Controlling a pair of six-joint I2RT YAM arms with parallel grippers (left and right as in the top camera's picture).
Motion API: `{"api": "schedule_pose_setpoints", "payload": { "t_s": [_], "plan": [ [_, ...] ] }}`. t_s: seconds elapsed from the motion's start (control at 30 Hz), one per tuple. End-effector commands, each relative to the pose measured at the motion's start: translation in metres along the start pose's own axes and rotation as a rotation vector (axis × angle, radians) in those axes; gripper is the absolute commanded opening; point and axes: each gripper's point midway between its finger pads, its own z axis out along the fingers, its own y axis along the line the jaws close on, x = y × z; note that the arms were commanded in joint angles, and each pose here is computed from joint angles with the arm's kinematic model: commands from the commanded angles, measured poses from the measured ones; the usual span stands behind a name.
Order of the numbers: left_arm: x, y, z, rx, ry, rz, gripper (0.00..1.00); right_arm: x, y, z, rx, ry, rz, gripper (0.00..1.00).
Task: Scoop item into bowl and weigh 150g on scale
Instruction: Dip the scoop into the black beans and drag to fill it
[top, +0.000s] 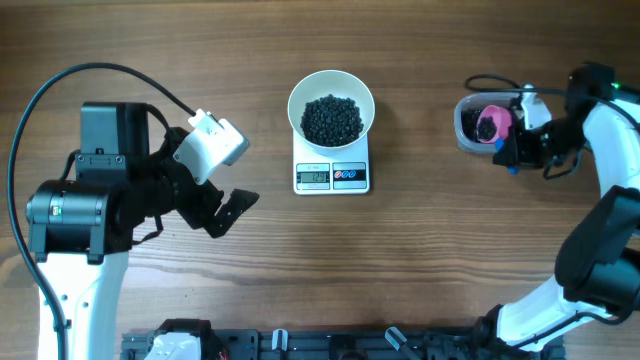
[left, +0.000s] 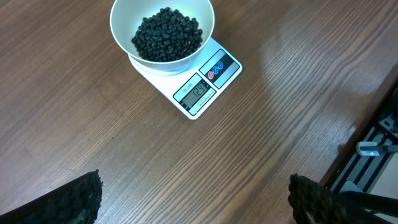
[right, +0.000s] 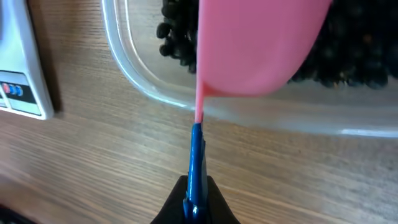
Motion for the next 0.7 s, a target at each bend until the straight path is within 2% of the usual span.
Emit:
{"api": "schedule_pose_setpoints", "payload": {
  "t_s": [0.0,0.37,0.67],
  "plan": [
    [-0.005,0.002,-0.004,-0.006,-0.016,0.014,1.00,-0.005,0.005,-0.004,-0.094,-0.032,0.040,0.04],
    [-0.005,0.002,-0.004,-0.006,-0.016,0.014,1.00,-0.007,0.003,-0.020,-0.234,-0.115,0.131,0.04],
    [-0.005,0.002,-0.004,-0.006,-0.016,0.014,1.00,-0.005,0.026,-0.031,-0.375,-0.125,0.175,0.04]
  ]
}}
